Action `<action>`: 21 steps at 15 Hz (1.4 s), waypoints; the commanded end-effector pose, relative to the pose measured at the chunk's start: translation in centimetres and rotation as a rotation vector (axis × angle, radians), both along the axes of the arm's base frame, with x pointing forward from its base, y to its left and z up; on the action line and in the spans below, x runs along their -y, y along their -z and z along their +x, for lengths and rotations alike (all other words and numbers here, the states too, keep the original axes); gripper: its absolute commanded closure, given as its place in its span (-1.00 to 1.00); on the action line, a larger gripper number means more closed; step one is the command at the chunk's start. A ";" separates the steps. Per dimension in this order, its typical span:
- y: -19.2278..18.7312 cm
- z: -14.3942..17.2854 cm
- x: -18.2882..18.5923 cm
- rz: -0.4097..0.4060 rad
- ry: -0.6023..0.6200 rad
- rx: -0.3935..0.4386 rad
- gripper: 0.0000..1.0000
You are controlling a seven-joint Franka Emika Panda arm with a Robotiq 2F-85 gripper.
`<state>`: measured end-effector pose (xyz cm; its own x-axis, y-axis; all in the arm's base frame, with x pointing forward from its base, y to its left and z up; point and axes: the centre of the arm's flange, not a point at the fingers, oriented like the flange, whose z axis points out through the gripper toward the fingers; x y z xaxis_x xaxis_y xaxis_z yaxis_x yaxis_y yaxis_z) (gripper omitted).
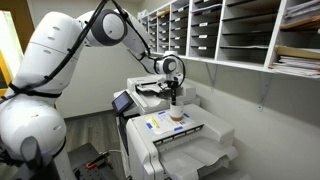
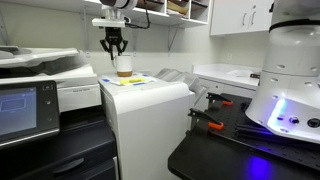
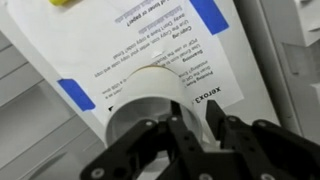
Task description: Move the mug towards you
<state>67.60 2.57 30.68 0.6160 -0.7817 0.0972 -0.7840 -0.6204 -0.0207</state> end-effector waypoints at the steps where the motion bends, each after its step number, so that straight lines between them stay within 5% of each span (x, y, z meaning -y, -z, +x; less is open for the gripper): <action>1: -0.3 0.0 0.3 0.010 0.042 0.004 0.88; 3: -0.6 -0.2 0.7 0.007 0.045 0.009 1.00; 10: -2.4 -2.9 0.3 -0.006 0.122 -0.041 0.95; 21: -4.1 -7.5 -10.7 -0.059 0.204 -0.062 0.95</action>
<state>61.85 11.84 33.86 0.4739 -0.8743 0.1052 -0.8806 -0.4714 0.0488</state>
